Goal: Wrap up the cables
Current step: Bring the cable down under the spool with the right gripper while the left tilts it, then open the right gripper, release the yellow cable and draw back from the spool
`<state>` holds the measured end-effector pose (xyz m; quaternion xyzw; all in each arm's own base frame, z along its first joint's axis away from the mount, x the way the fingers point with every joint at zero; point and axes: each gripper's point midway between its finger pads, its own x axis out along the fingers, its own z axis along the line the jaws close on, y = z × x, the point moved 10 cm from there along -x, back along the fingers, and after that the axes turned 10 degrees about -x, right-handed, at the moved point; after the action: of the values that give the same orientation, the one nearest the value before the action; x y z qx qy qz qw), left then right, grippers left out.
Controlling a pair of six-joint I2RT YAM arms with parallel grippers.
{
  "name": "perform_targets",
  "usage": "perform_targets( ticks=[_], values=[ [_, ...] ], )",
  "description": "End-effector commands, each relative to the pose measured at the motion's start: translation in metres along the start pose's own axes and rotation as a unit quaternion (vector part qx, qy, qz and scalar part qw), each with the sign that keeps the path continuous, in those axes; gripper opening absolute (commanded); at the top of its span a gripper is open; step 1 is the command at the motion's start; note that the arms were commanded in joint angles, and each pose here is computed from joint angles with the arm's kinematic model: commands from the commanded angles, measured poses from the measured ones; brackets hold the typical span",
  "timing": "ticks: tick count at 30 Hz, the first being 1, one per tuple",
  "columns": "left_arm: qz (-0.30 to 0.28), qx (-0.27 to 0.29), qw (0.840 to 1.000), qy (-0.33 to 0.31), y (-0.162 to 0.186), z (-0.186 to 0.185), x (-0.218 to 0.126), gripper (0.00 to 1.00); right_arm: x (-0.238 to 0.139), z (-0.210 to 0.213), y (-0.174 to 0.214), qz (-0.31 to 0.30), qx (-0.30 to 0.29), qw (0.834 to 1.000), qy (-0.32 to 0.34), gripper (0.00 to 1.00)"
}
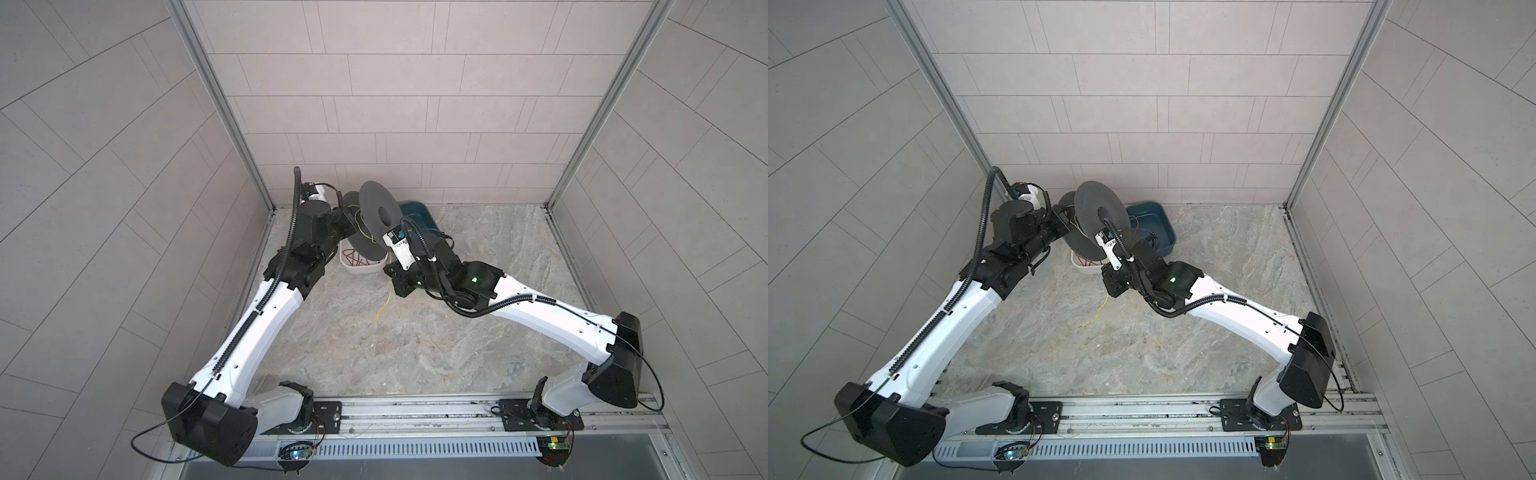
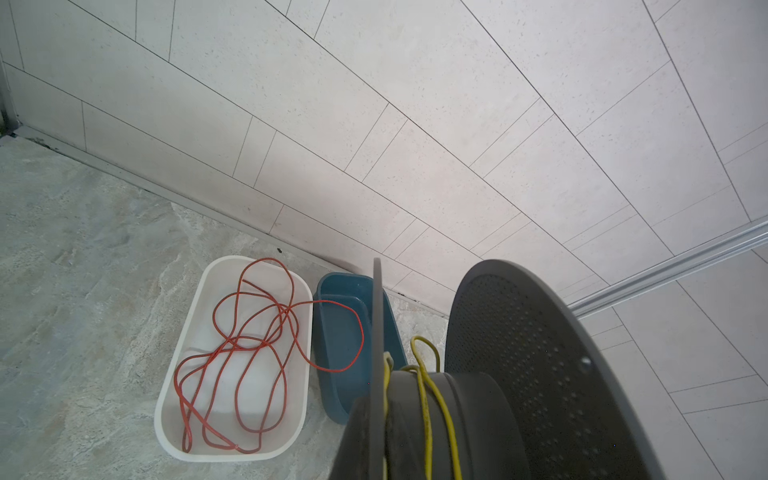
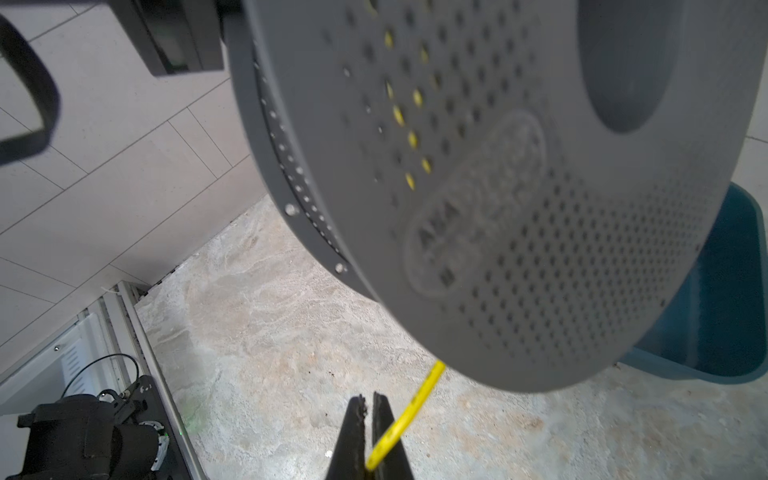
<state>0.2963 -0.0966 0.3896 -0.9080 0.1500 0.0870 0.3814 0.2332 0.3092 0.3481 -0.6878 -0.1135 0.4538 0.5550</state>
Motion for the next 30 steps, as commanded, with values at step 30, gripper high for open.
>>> perform_targets(
  ticks=[30],
  values=[
    [0.007, 0.075, 0.997, 0.024, 0.008, -0.029, -0.007, 0.00, -0.016, 0.006, -0.032, -0.058, -0.062, 0.996, -0.002, 0.00]
  ],
)
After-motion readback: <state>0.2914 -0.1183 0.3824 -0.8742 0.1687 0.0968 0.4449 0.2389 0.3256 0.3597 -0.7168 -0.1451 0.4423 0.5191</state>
